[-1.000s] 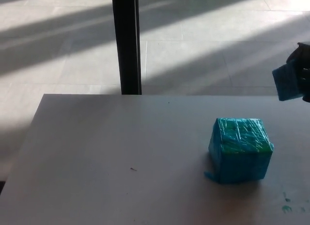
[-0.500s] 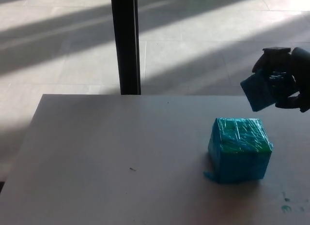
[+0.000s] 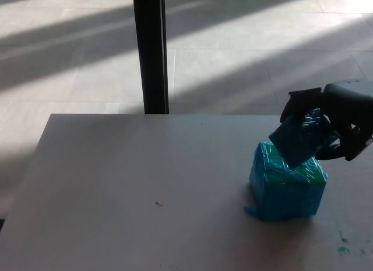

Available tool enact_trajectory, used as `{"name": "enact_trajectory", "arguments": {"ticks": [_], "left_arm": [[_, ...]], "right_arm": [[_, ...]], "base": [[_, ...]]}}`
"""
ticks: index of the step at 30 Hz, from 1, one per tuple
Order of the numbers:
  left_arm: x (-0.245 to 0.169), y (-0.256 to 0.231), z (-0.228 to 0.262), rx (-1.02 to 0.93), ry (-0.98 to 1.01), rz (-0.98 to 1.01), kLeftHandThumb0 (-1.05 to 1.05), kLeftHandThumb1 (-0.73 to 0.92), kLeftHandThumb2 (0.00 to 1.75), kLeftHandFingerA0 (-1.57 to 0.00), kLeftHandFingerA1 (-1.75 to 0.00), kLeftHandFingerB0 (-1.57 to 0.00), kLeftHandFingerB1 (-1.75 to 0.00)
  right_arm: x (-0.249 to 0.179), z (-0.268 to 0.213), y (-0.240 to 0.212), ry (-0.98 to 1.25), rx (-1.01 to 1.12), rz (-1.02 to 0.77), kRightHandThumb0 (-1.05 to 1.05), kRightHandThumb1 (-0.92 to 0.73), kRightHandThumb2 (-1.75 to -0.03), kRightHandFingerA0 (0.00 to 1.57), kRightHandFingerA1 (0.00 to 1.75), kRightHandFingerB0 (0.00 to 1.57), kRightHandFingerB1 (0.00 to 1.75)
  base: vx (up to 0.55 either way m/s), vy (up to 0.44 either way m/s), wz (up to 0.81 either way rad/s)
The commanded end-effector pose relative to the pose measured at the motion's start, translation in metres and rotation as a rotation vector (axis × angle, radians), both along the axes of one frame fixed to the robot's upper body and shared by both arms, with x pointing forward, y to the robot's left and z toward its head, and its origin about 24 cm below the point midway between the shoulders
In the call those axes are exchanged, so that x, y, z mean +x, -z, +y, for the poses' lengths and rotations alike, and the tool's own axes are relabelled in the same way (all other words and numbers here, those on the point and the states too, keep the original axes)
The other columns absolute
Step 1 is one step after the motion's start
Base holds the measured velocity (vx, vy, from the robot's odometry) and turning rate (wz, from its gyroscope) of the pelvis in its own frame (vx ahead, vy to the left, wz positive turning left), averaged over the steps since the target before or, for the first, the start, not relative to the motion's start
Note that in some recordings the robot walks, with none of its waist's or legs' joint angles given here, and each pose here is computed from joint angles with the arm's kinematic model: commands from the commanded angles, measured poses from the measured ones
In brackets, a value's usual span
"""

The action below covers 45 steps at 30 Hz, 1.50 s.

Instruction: The robot uses its right hand to pick up the small cube kept on the middle on the desk and place it on the bigger cube kept next to it

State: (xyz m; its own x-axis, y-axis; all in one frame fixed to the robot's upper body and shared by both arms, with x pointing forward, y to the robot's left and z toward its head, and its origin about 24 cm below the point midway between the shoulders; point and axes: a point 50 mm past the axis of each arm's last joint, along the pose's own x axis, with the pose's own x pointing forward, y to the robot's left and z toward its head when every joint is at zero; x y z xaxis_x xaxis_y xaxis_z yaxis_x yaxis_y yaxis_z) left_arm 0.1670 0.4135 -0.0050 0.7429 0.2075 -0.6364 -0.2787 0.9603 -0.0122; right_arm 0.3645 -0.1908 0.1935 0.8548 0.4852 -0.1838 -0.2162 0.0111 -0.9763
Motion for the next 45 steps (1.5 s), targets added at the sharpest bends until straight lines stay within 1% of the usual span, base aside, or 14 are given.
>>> {"name": "enact_trajectory", "arguments": {"ticks": [1, 7, 20, 25, 26, 28, 29, 30, 35, 36, 39, 40, 42, 45], "left_arm": [[-0.003, -0.007, 0.007, -0.001, -0.019, -0.016, -0.74, 0.82, 0.64, -0.26, -0.42, -0.18, -0.33], [-0.003, -0.007, 0.007, 0.001, -0.019, -0.017, -0.75, 0.65, 0.99, -0.20, -0.52, -0.11, -0.45], [-0.003, -0.004, 0.004, -0.011, -0.014, -0.016, -0.75, 0.82, 0.64, -0.26, -0.42, -0.19, -0.33], [-0.003, -0.002, 0.003, -0.009, -0.014, -0.011, -0.76, 0.81, 0.65, -0.27, -0.42, -0.20, -0.33], [-0.003, -0.002, 0.003, -0.013, -0.019, -0.014, -0.76, 0.64, 0.99, -0.21, -0.53, -0.13, -0.46], [-0.003, -0.002, 0.003, -0.024, -0.018, -0.021, -0.74, 0.82, 0.65, -0.26, -0.43, -0.19, -0.33], [-0.003, -0.002, 0.003, -0.026, -0.015, -0.020, -0.77, 0.63, 0.98, -0.20, -0.52, -0.12, -0.45], [-0.003, -0.001, 0.003, -0.029, -0.016, -0.022, -0.76, 0.80, 0.64, -0.25, -0.42, -0.19, -0.33], [-0.004, -0.002, 0.004, -0.019, -0.015, -0.020, -0.75, 0.81, 0.64, -0.27, -0.41, -0.19, -0.32], [-0.004, -0.002, 0.004, -0.014, -0.007, -0.018, -0.77, 0.64, 0.99, -0.21, -0.51, -0.12, -0.44], [-0.004, -0.002, 0.004, -0.020, -0.012, -0.018, -0.76, 0.81, 0.65, -0.28, -0.42, -0.19, -0.33], [-0.004, -0.002, 0.004, -0.017, -0.011, -0.018, -0.77, 0.64, 1.00, -0.21, -0.52, -0.12, -0.44], [-0.004, -0.002, 0.004, -0.013, -0.002, -0.019, -0.76, 0.82, 0.65, -0.27, -0.42, -0.19, -0.33], [-0.004, -0.002, 0.004, -0.015, -0.013, -0.018, -0.76, 0.64, 0.99, -0.21, -0.52, -0.13, -0.45]], "right_arm": [[-0.007, 0.006, 0.023, -0.011, -0.063, 0.191, -0.22, -0.59, -0.95, 0.84, 1.50, 0.85, 1.06], [-0.002, 0.011, 0.033, 0.003, -0.070, 0.214, -0.23, -0.60, -0.87, 0.80, 1.58, 0.82, 1.15], [0.010, 0.015, 0.042, 0.065, -0.088, 0.193, -0.21, -0.57, -1.02, 0.88, 1.54, 0.87, 1.12], [0.015, 0.012, 0.035, 0.115, -0.127, 0.140, -0.30, -0.73, -0.69, 0.71, 1.48, 0.64, 0.64], [0.015, 0.012, 0.032, 0.125, -0.171, 0.150, -0.62, -0.60, -0.58, 0.14, 0.56, 0.00, 0.26], [0.014, 0.012, 0.026, 0.147, -0.306, 0.165, -0.85, -0.47, -0.79, 0.00, 0.05, 0.00, 0.04], [0.014, 0.013, 0.024, 0.154, -0.345, 0.191, -0.88, -0.50, -0.80, 0.00, 0.06, 0.00, 0.00], [0.014, 0.013, 0.023, 0.161, -0.361, 0.204, -0.87, -0.53, -0.82, 0.00, 0.13, 0.00, 0.00], [0.011, 0.015, 0.015, 0.160, -0.364, 0.243, -0.79, -0.49, -0.88, 0.00, 0.27, 0.00, 0.02], [0.010, 0.016, 0.015, 0.155, -0.366, 0.243, -0.83, -0.52, -0.89, 0.00, 0.23, 0.00, 0.00], [0.008, 0.019, 0.016, 0.148, -0.367, 0.237, -0.83, -0.53, -0.87, 0.00, 0.22, 0.00, 0.00], [0.008, 0.020, 0.016, 0.151, -0.352, 0.243, -0.81, -0.51, -0.87, 0.00, 0.21, 0.00, 0.00], [0.008, 0.021, 0.015, 0.154, -0.342, 0.247, -0.79, -0.51, -0.86, 0.00, 0.21, 0.00, 0.00], [0.005, 0.026, 0.013, 0.143, -0.334, 0.225, -0.79, -0.50, -0.87, 0.00, 0.25, 0.00, 0.01]], "base": [[0.00, 0.000, 0.00], [0.00, 0.000, 0.00], [0.00, 0.000, 0.00], [0.00, 0.000, 0.00], [0.00, 0.000, 0.00], [0.00, 0.000, 0.00], [0.00, 0.000, 0.00], [0.00, 0.000, 0.00], [0.00, 0.000, 0.00], [0.00, 0.000, 0.00], [0.00, 0.000, 0.00], [0.00, 0.000, 0.00], [0.00, 0.000, 0.00], [0.00, 0.000, 0.00]]}}
